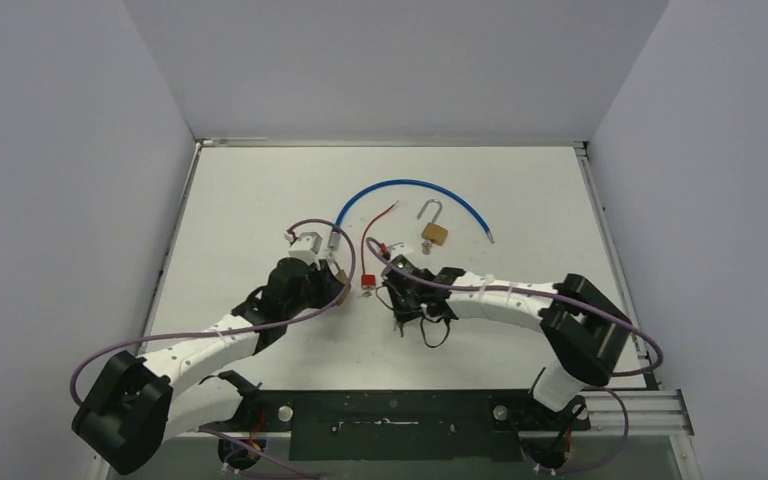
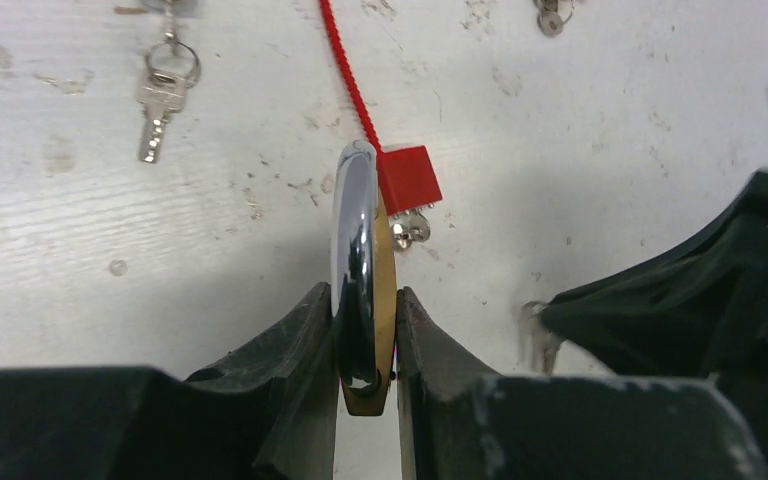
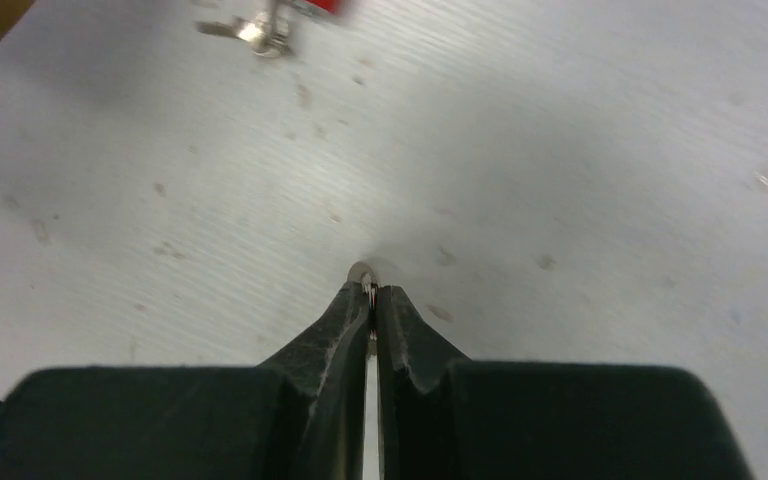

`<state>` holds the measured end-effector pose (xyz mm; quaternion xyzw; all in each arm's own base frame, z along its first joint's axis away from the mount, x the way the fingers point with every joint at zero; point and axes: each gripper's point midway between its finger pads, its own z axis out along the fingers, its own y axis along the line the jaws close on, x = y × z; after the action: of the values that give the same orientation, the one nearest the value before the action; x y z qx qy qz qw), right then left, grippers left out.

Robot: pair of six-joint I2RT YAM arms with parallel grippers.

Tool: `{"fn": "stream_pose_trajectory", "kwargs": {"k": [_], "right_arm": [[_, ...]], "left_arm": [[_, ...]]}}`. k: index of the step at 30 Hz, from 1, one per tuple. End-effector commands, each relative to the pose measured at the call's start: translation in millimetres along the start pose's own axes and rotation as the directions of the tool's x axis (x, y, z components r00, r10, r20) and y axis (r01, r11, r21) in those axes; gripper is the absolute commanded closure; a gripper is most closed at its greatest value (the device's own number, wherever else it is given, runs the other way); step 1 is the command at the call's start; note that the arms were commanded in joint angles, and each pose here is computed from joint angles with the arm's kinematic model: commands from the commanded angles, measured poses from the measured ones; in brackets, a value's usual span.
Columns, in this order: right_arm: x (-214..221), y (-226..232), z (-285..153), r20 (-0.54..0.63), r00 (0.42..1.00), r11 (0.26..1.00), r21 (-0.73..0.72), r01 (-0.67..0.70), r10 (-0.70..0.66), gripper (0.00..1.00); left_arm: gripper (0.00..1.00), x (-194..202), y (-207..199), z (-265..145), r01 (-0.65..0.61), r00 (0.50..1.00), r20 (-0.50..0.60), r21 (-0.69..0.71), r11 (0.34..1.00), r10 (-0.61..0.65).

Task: Unlock with the key

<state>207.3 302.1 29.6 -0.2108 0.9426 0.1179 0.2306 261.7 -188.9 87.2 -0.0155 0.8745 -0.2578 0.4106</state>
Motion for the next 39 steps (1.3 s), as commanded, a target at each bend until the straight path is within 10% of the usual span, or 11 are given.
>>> {"fn": "stream_pose_trajectory", "kwargs": {"k": [1, 14, 19, 27, 39], "right_arm": [[-29.9, -23.5, -34.5, 0.180, 0.970, 0.986, -0.068, -0.154, 0.164, 1.00], [-22.0, -65.7, -68.9, 0.256, 0.894, 0.928, -0.169, -0.333, 0.367, 1.00], [-27.7, -68.9, -78.2, 0.268, 0.881, 0.917, -0.197, -0.345, 0.389, 1.00], [-40.5, -76.5, -95.8, 0.291, 0.858, 0.900, -0.246, -0.361, 0.423, 1.00], [-90.4, -65.6, -147.9, 0.410, 0.774, 0.853, -0.421, -0.309, 0.482, 1.00]], "left_arm": [[1.00, -33.1, -46.7, 5.1, -0.115, 0.960, 0.270, 0.123, 0.986, 0.078], [1.00, 30.4, -86.7, 22.6, -0.441, 0.860, 0.330, 0.100, 0.892, 0.389], [0.62, 54.0, -79.3, 26.2, -0.474, 0.852, 0.279, 0.054, 0.879, 0.442], [0.29, 48.6, -80.7, 8.1, -0.427, 0.876, 0.286, 0.082, 0.901, 0.389], [0.25, -29.6, -142.5, -82.9, -0.169, 0.928, 0.372, 0.348, 0.922, 0.030]]}}
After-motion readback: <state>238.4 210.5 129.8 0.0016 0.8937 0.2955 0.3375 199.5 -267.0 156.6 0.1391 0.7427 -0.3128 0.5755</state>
